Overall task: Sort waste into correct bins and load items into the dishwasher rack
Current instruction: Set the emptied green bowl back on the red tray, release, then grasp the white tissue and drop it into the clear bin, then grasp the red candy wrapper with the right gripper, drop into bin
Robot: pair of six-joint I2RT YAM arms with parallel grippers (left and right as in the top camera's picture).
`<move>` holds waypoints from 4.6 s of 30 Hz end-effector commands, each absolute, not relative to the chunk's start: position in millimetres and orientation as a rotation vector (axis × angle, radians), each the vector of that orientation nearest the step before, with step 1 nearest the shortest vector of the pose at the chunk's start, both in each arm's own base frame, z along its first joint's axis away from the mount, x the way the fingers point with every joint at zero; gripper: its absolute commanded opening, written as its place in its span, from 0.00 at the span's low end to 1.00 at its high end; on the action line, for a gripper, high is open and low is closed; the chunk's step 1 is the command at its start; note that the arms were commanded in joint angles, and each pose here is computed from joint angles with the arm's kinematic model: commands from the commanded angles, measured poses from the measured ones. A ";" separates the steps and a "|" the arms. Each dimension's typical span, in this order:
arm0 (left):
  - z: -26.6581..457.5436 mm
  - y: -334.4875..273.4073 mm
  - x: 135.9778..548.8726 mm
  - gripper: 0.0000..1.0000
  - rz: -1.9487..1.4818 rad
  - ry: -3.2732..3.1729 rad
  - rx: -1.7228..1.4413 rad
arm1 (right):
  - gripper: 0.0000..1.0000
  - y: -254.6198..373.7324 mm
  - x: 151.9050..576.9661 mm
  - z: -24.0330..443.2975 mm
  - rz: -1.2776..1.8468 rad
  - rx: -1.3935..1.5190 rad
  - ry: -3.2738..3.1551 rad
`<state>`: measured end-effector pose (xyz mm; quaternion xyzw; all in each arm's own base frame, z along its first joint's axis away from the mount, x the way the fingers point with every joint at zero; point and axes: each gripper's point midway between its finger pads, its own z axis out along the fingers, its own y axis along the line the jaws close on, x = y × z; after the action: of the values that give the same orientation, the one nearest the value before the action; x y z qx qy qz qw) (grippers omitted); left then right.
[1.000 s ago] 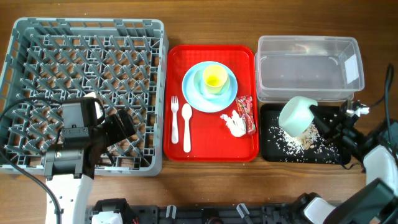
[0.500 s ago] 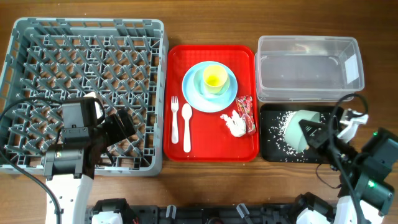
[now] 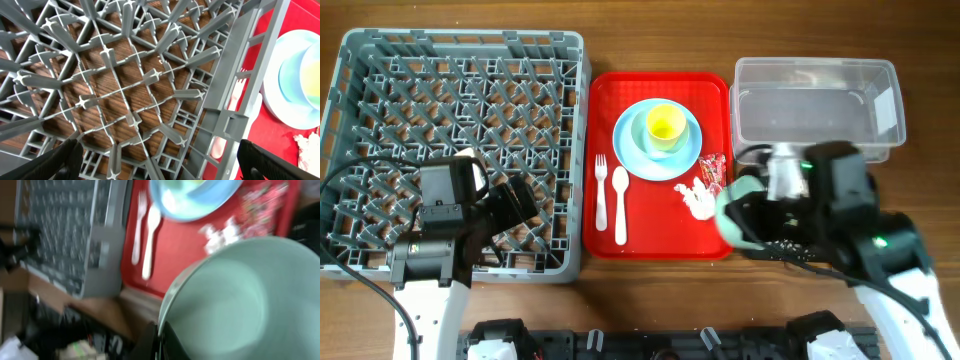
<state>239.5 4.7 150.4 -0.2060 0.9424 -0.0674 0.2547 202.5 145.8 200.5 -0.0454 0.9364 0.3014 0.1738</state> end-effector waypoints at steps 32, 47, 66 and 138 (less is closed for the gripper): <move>153.3 5.7 235.4 1.00 -0.186 2.564 -0.574 | 0.42 207.7 253.1 146.8 0.227 -0.562 2.681; 152.7 5.6 234.4 1.00 -0.186 2.569 -0.576 | 0.46 160.7 253.3 19.1 0.039 -0.428 2.951; 151.3 5.5 231.9 1.00 -0.184 2.580 -0.579 | 0.04 90.7 374.5 201.9 -0.153 -0.028 2.445; 148.5 5.2 227.2 1.00 -0.180 2.602 -0.584 | 0.05 178.0 269.1 -10.0 0.235 -0.242 2.963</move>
<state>225.5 3.9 142.8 -0.2086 0.9500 -0.0624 0.2237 281.9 174.2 0.2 -0.0694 0.9894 0.0672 0.1084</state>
